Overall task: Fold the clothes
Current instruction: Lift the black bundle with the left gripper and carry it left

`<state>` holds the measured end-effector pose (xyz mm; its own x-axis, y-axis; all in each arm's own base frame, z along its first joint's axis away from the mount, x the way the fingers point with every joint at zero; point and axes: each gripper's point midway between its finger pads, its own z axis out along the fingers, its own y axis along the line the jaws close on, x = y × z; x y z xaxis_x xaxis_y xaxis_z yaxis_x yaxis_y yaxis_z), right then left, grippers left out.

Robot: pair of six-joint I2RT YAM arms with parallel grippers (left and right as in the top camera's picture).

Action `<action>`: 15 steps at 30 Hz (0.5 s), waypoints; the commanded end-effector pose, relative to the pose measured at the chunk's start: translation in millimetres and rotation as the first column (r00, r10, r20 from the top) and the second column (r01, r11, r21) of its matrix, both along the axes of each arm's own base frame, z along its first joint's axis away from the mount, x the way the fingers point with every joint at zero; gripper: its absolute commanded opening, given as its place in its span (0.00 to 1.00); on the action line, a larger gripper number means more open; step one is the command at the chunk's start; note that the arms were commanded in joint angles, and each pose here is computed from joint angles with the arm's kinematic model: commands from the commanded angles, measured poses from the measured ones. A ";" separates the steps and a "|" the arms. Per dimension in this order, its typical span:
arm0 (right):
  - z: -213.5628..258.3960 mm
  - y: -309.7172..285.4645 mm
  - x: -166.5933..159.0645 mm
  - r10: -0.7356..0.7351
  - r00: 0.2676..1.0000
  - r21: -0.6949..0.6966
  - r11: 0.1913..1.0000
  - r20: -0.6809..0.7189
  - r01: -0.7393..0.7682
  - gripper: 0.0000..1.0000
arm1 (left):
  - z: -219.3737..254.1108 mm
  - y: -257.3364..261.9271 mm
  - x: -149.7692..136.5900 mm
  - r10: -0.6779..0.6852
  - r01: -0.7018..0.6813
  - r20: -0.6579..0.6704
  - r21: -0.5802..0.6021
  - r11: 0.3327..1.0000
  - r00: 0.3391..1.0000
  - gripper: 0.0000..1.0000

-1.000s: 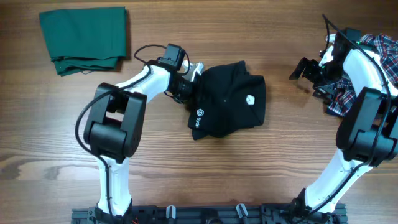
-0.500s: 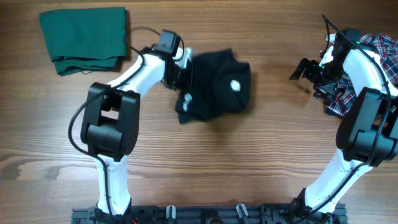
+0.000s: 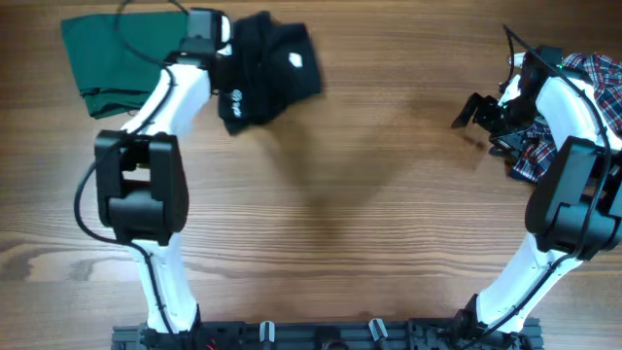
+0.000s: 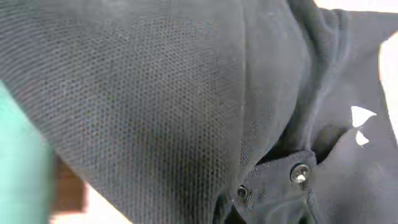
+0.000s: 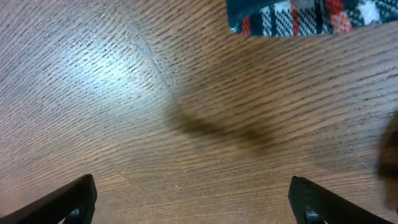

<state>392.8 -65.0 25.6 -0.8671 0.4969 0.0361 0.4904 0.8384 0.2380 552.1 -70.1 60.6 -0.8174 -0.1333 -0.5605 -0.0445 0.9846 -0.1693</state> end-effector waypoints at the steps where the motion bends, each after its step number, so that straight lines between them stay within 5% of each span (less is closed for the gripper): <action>1: -4.2 -3.6 0.0 -0.003 1.000 -0.012 1.000 -0.019 0.003 1.00 | 33.8 35.4 23.9 0.057 -0.060 0.125 0.017 0.998 0.990 0.04; 9: -4.2 -3.4 -0.7 -0.003 1.000 -0.011 1.000 -0.021 0.003 1.00 | 56.1 50.7 46.0 0.033 -0.048 0.253 0.053 0.997 0.967 0.04; 15: -4.3 -3.2 -1.4 -0.003 1.000 -0.010 1.000 -0.024 0.003 1.00 | 75.8 97.2 57.0 0.190 -0.261 0.356 0.165 0.951 0.915 0.04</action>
